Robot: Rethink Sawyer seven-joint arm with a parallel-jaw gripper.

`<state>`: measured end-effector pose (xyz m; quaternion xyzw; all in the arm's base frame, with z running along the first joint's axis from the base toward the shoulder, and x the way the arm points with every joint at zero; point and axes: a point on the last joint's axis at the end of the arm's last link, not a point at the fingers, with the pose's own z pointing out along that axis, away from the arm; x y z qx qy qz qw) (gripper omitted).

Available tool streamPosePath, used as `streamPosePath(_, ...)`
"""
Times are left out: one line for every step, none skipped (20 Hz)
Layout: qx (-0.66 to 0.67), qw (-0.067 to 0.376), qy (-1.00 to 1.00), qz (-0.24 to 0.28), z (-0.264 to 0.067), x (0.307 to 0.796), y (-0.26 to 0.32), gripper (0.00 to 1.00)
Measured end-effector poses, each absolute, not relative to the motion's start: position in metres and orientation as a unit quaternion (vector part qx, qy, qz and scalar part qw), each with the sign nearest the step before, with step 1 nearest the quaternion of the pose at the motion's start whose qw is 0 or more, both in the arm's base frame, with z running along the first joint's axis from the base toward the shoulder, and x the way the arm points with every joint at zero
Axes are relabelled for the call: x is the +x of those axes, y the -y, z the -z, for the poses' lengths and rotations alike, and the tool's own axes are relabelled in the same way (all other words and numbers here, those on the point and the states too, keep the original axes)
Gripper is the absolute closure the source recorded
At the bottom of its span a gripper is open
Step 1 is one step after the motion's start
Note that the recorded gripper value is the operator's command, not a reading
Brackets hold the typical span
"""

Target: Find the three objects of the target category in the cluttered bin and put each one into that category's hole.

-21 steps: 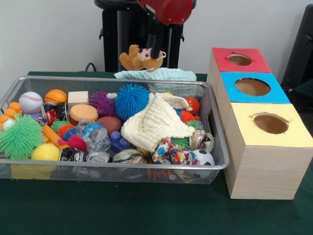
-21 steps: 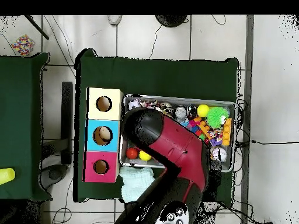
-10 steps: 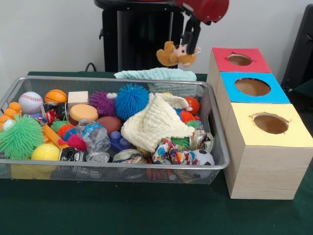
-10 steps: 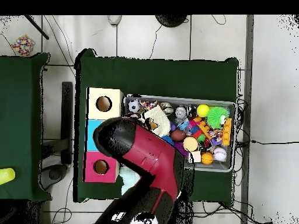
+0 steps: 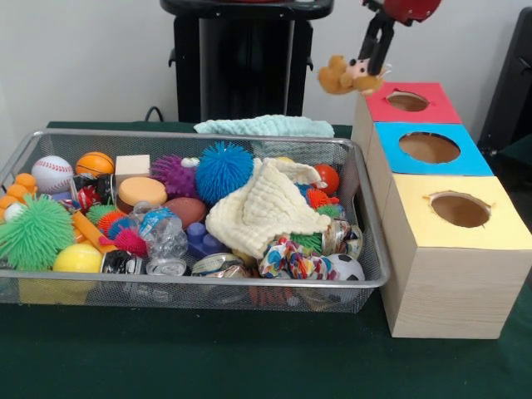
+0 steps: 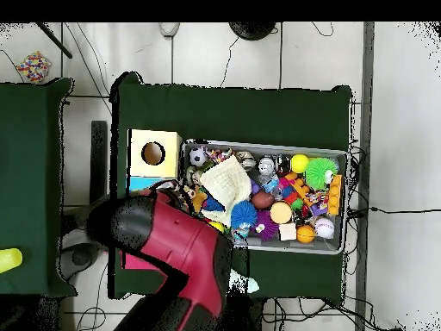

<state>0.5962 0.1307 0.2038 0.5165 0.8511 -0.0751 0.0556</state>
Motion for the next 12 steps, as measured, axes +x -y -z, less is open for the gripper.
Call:
streamPosePath(0.510,0.058,-0.855,0.075,-0.208,0.587,-0.148,1.00)
streamPosePath(0.508,0.059,-0.856,0.075,-0.209,0.585,-0.152,1.00)
streamPosePath(0.503,0.062,-0.859,0.074,-0.212,0.582,-0.160,1.00)
streamPosePath(0.500,0.064,-0.860,0.073,-0.214,0.581,-0.165,1.00)
streamPosePath(0.498,0.066,-0.862,0.072,-0.216,0.579,-0.169,1.00)
streamPosePath(0.492,0.069,-0.865,0.069,-0.221,0.577,-0.178,1.00)
streamPosePath(0.488,0.071,-0.867,0.067,-0.224,0.575,-0.183,1.00)
streamPosePath(0.485,0.072,-0.869,0.065,-0.226,0.574,-0.187,1.00)
streamPosePath(0.483,0.074,-0.870,0.064,-0.227,0.573,-0.191,1.00)
streamPosePath(0.481,0.074,-0.871,0.063,-0.229,0.572,-0.194,1.00)
streamPosePath(0.480,0.075,-0.872,0.062,-0.229,0.571,-0.195,1.00)
streamPosePath(0.477,0.075,-0.873,0.061,-0.230,0.569,-0.200,1.00)
